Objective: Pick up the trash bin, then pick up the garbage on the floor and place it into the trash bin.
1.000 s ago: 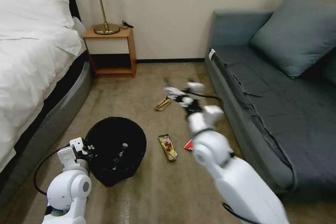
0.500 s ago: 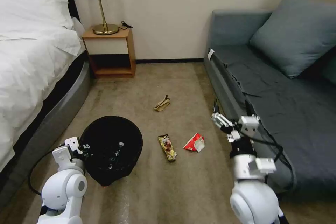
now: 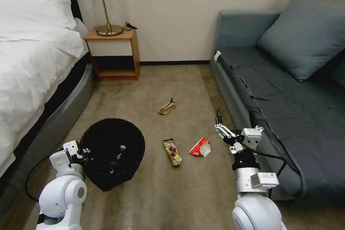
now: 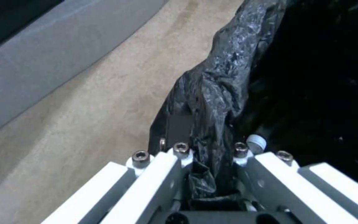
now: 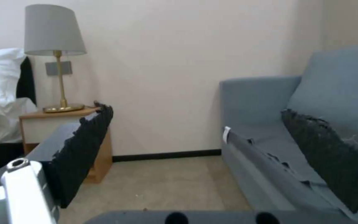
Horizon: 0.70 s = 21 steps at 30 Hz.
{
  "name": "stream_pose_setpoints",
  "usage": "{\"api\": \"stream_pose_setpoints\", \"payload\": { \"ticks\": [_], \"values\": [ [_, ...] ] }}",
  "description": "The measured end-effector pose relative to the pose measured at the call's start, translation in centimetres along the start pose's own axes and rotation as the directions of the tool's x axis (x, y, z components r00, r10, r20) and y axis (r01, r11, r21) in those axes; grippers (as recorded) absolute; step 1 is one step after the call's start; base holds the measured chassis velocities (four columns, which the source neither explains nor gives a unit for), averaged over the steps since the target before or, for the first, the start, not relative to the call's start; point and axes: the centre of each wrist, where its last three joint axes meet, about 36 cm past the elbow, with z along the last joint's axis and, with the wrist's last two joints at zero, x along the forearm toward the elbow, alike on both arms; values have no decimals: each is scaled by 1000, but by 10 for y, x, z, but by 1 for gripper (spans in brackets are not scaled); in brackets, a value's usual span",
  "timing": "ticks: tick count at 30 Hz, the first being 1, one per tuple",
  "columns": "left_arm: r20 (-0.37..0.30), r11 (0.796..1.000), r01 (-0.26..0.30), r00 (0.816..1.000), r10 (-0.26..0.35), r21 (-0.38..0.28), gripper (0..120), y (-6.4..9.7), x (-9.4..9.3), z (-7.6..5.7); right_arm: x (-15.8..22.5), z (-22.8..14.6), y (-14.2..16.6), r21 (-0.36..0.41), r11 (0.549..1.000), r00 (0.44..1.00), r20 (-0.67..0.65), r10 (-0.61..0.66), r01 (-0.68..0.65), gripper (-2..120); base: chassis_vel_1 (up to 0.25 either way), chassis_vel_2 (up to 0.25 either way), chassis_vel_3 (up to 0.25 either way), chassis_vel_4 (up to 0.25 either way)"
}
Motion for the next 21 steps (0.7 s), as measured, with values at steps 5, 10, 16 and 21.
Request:
{"api": "stream_pose_setpoints", "payload": {
  "ticks": [5,10,16,21],
  "values": [
    [0,1000,0,1000,0,3,3,0,-1,0,-2,2,0,2,1000,1000,0,-2,2,100,-185,198,184,-194],
    [-1,1000,0,1000,0,4,3,-1,-2,0,-5,5,0,7,1000,1000,-5,1,-1,100,-175,174,180,-164],
    [4,1000,-3,1000,3,6,3,-1,-2,-2,-8,11,2,11,1000,1000,-30,-2,2,100,-130,131,127,-143],
    [9,1000,-1,1000,1,6,3,0,0,-3,-10,18,5,-17,1000,998,-68,-9,7,100,-60,62,60,-54]
  ]
}}
